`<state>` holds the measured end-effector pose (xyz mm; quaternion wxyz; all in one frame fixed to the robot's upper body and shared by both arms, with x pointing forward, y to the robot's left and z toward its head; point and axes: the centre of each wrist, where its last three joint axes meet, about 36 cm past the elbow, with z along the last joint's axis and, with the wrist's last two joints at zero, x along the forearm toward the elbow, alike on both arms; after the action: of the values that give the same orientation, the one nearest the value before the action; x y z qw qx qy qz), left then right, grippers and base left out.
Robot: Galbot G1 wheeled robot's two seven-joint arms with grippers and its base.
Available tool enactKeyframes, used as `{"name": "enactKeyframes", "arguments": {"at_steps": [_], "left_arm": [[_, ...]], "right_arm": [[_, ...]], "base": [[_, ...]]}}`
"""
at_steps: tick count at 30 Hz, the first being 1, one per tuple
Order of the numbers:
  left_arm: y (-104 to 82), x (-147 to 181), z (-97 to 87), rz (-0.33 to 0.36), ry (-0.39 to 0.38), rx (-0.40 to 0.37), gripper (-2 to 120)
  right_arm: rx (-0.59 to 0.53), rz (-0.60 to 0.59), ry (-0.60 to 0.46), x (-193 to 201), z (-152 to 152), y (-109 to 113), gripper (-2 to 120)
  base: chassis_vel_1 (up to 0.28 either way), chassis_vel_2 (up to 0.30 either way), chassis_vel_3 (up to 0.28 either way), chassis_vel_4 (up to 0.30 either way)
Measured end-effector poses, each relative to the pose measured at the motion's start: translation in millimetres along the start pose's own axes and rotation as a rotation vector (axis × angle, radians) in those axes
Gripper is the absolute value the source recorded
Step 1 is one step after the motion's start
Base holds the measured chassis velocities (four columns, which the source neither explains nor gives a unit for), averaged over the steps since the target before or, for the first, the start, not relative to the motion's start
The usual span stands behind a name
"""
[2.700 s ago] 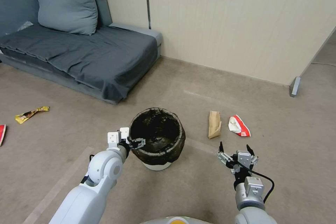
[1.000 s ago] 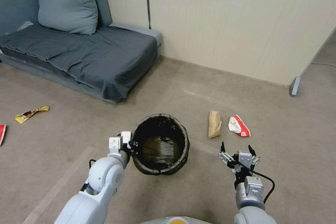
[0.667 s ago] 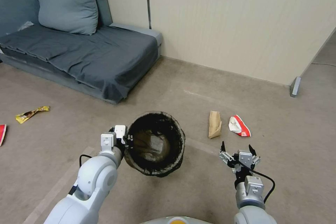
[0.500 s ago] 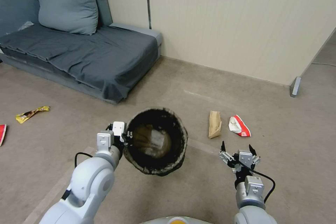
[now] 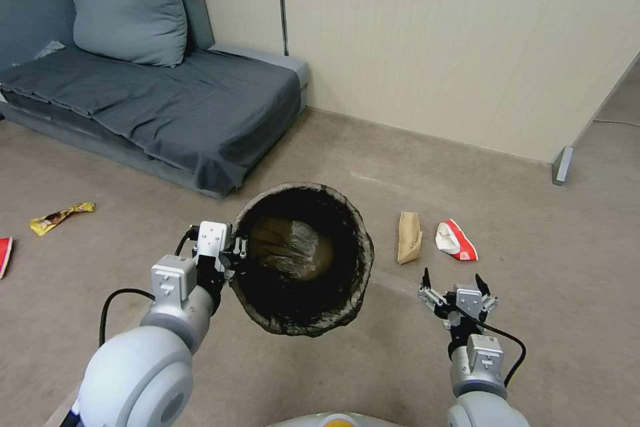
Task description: Pick up the trash bin, then pick up the garbage from the floor and place it into the trash bin.
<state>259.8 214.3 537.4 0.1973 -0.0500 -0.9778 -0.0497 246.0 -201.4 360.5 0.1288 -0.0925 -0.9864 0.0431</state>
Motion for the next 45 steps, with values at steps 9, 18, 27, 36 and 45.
{"name": "enactKeyframes", "arguments": {"at_steps": [9, 18, 27, 36, 45], "left_arm": [[-1.2, 0.9, 2.9, -0.031, 0.004, 0.001, 0], [-1.7, -0.4, 2.6, -0.033, 0.001, 0.007, 0], [-1.9, -1.1, 2.5, -0.031, 0.000, 0.004, 0], [-2.5, -1.2, 3.1, -0.036, 0.000, -0.002, 0], [-2.3, -1.5, 3.1, -0.039, -0.002, -0.003, 0]], "right_arm": [[0.008, -0.001, -0.016, 1.9, -1.0, -2.5, 100], [0.000, -0.005, -0.036, 0.6, -2.7, -5.8, 100], [-0.001, -0.013, -0.044, -2.4, -4.0, -4.4, 100], [-0.001, -0.012, -0.040, -1.6, -3.5, -3.9, 100], [-0.004, -0.008, -0.035, -2.0, -2.7, -4.5, 100]], "base": [[0.000, 0.000, 0.000, 0.000], [0.000, 0.000, 0.000, 0.000], [-0.024, 0.023, 0.030, -0.024], [-0.105, 0.101, 0.098, -0.083], [-0.062, 0.046, 0.047, -0.057]]}}
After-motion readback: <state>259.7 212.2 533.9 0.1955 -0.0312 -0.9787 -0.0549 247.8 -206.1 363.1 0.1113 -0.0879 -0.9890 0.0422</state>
